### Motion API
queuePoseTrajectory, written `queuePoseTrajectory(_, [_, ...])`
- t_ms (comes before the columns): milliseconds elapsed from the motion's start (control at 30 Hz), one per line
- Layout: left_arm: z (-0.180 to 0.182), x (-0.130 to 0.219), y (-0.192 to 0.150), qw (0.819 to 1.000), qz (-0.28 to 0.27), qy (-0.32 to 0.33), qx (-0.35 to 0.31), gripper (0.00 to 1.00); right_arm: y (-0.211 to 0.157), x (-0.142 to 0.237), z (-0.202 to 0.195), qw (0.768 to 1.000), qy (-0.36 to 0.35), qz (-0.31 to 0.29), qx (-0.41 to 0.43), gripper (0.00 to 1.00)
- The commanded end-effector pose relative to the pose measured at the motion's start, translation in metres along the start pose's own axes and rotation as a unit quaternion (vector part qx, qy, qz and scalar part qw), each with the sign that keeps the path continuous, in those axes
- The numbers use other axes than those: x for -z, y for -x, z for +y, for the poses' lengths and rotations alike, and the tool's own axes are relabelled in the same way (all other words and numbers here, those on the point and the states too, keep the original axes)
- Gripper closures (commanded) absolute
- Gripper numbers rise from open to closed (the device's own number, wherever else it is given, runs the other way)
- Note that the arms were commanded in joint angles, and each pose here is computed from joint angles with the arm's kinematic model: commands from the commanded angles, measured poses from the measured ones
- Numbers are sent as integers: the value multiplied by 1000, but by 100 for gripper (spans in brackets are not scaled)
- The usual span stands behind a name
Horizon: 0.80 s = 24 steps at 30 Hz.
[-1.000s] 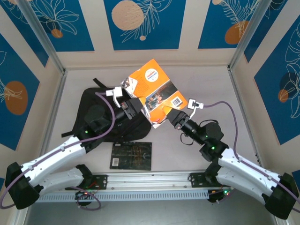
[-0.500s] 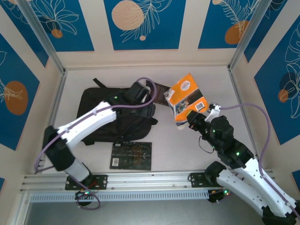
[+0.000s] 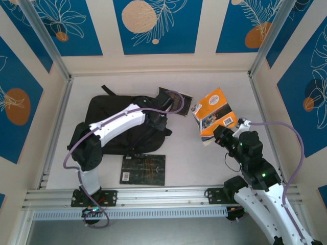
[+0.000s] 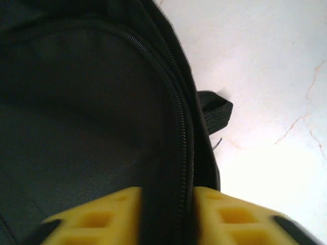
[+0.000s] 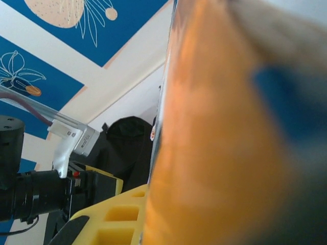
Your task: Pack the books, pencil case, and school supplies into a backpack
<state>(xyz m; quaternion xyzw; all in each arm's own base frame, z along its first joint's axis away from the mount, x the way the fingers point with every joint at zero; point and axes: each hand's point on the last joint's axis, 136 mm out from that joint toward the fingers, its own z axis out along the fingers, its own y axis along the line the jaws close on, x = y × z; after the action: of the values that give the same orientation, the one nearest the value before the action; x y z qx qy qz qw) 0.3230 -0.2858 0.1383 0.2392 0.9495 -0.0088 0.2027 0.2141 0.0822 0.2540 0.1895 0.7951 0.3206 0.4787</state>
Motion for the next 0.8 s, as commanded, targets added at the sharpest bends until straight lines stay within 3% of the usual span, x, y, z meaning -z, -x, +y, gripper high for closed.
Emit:
queuePoseTrajectory(0, [8,6,8,1000,-5,-3,10,100,1,0,26,998,64,14,10,100])
queuePoseTrajectory(100, [10,26,17,999,-31,-20,25,100,-4,-7,33,996,75,47,17,100])
queuePoseTrajectory(200, [29,68,28,994,-92,-12,59,100,-11,-13,53,989,113,88,28,100])
queuePoseTrajectory(400, [78,151,16,965,-219,16,145,100,-25,-28,94,965,192,178,4,100])
queuePoseTrajectory(533, [101,173,-8,949,-255,41,182,100,-33,-38,122,939,246,238,-43,100])
queuePoseTrajectory(767, [118,196,-26,929,-303,48,209,100,-59,-67,153,902,269,321,-105,100])
